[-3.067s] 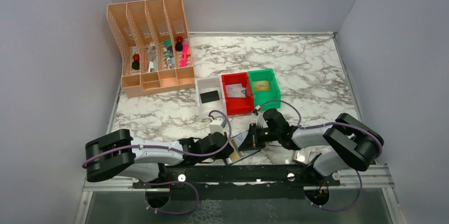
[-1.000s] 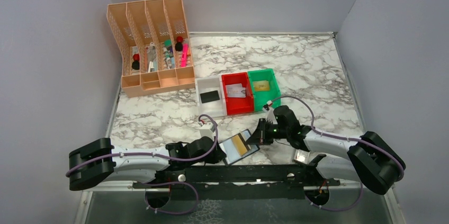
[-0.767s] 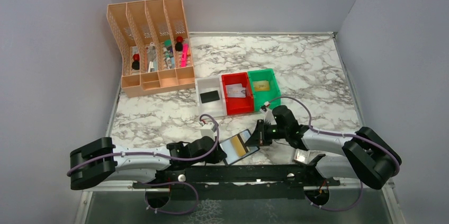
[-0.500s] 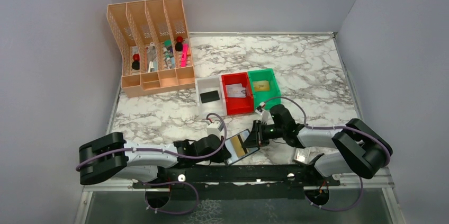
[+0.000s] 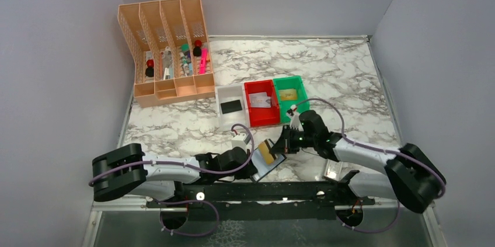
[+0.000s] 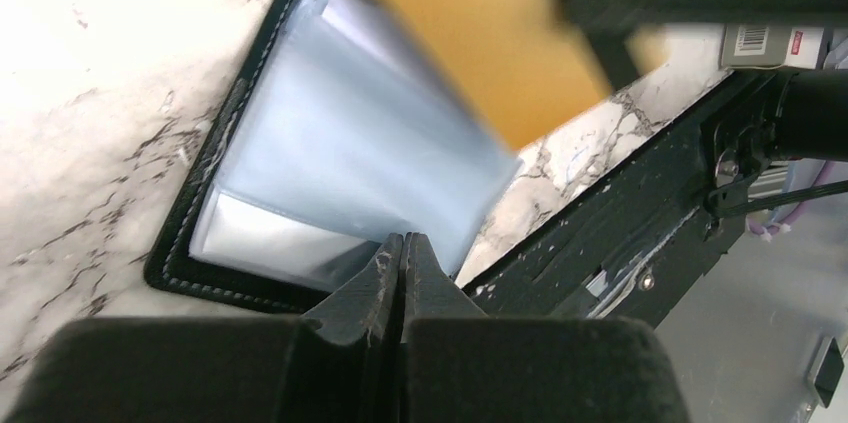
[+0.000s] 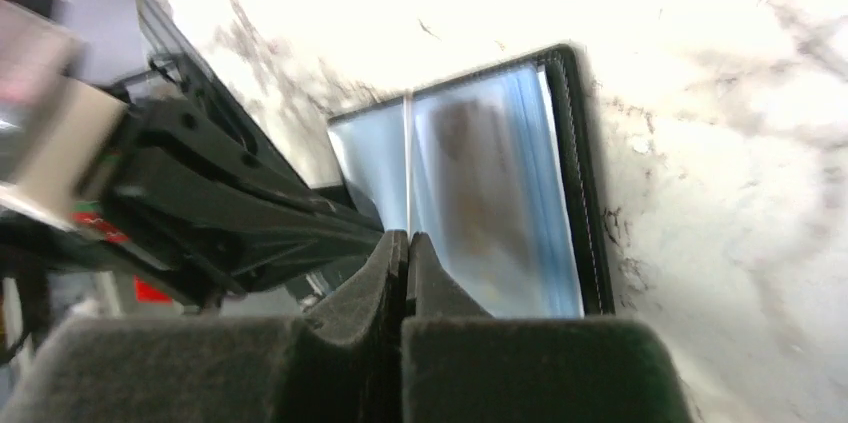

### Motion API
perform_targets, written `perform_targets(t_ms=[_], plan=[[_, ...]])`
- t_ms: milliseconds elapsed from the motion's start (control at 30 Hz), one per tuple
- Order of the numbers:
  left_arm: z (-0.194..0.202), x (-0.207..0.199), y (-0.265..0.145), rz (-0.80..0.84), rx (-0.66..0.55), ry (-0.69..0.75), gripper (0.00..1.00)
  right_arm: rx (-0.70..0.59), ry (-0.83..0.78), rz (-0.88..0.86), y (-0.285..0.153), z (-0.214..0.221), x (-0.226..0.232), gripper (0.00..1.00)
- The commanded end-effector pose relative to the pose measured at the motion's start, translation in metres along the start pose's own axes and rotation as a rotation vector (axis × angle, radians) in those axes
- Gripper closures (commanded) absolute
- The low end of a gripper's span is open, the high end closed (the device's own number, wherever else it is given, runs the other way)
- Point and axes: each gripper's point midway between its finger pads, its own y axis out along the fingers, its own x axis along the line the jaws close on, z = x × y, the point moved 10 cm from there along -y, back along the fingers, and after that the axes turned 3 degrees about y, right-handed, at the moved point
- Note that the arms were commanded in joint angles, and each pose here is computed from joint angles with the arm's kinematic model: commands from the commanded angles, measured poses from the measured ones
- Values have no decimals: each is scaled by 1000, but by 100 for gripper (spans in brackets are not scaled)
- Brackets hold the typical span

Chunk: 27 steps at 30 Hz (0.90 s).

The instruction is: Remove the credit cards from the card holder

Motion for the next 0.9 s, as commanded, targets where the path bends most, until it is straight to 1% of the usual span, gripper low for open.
perform_targets(t_ms=[0, 100, 267, 400, 467, 533, 567, 667, 700, 733, 800, 867], plan=[[17, 33, -13, -161, 62, 52, 100, -271, -150, 142, -31, -30, 23, 99], [8, 34, -23, -184, 15, 68, 100, -406, -239, 213, -55, -42, 37, 99], [-17, 35, -34, -232, -37, 115, 100, -659, -406, 310, -90, -62, 52, 99], [-45, 45, -39, -261, -80, 104, 100, -814, -681, 379, -104, -81, 54, 99], [-59, 45, -45, -240, -126, 90, 100, -857, -817, 435, -106, -91, 53, 99], [-69, 44, -51, -224, -165, 83, 99, -838, -979, 517, -104, -101, 49, 99], [-73, 42, -54, -217, -179, 83, 96, -839, -1031, 561, -103, -106, 48, 99], [-76, 44, -59, -220, -186, 89, 86, -775, -1133, 703, -99, -121, 43, 99], [-75, 45, -60, -228, -182, 88, 81, -743, -1158, 744, -97, -125, 41, 99], [-74, 46, -60, -232, -176, 87, 73, -711, -1192, 766, -95, -128, 40, 99], [-72, 48, -61, -231, -171, 83, 61, -673, -1276, 817, -89, -134, 34, 99], [-69, 48, -61, -217, -171, 79, 51, -624, -1376, 854, -82, -138, 28, 99]])
